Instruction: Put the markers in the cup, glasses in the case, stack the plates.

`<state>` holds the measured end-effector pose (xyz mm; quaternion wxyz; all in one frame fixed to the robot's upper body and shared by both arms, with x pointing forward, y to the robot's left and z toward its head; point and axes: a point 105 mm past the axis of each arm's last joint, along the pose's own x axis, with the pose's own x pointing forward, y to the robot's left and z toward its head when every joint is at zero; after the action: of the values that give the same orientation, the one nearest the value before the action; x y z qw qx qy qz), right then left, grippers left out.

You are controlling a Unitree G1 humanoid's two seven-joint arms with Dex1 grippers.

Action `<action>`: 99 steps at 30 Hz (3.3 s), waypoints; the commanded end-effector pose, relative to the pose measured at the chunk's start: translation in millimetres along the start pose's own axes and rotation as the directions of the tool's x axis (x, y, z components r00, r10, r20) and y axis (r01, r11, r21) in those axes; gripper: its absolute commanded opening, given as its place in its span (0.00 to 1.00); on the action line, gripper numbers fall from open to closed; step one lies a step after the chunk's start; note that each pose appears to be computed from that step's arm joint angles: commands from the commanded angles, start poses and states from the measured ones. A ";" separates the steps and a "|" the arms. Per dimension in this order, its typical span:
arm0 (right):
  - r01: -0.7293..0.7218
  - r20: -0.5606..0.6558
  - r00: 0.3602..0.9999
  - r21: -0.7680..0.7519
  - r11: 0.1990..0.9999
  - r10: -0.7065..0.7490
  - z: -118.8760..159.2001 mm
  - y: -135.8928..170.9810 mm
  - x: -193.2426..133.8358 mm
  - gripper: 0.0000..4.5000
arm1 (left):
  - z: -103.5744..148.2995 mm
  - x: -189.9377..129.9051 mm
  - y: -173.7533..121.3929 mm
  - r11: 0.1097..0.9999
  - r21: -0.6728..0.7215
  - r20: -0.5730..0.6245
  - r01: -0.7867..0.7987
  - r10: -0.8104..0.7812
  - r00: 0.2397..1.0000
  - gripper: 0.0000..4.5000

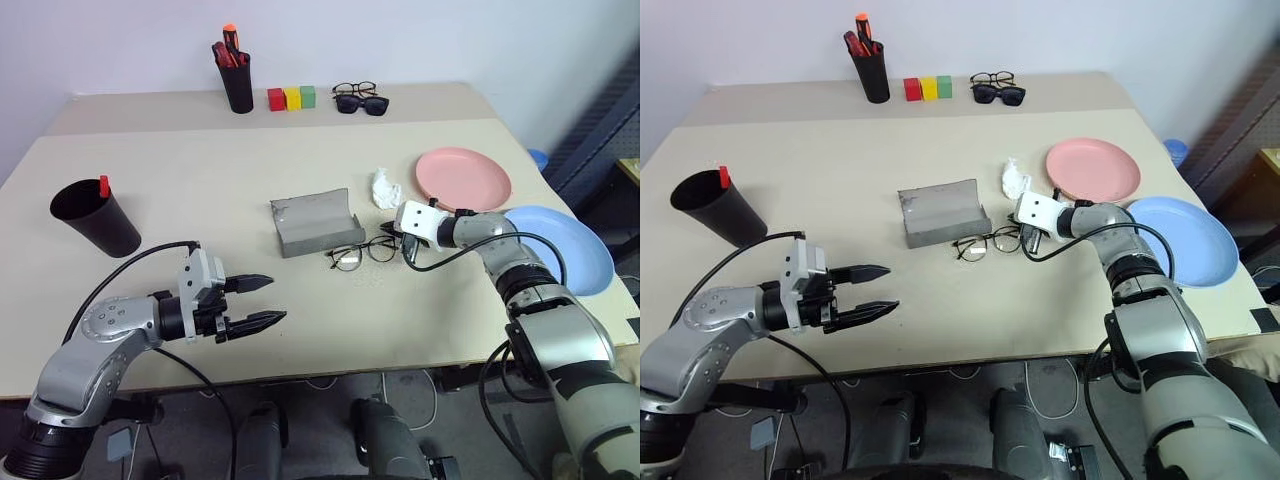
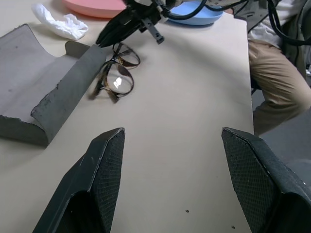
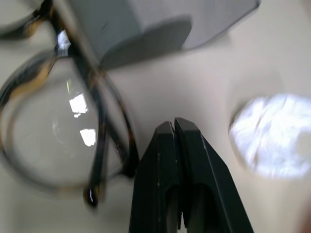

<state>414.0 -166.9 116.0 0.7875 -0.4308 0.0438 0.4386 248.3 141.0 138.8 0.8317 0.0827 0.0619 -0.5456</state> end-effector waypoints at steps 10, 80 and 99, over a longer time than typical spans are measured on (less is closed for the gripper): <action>-0.008 0.124 0.992 0.018 1.000 0.005 7.5 -5.8 -37.0 0.00 | 9.9 4.4 4.7 0.998 0.053 0.031 0.018 -0.020 0.999 0.72; -0.417 0.294 0.905 0.484 0.769 0.306 26.5 54.5 -0.9 0.99 | 5.1 -13.1 15.7 0.997 0.066 -0.002 -0.032 0.032 0.999 0.72; -0.495 0.343 0.865 0.461 0.736 0.367 41.2 71.2 6.7 0.05 | 2.9 -12.4 12.5 0.997 0.060 -0.003 -0.038 0.039 0.999 0.72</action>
<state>351.3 -112.6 102.3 0.7417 -0.1097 0.1547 0.6434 257.6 158.2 135.9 0.8402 0.1018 0.0619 -0.5290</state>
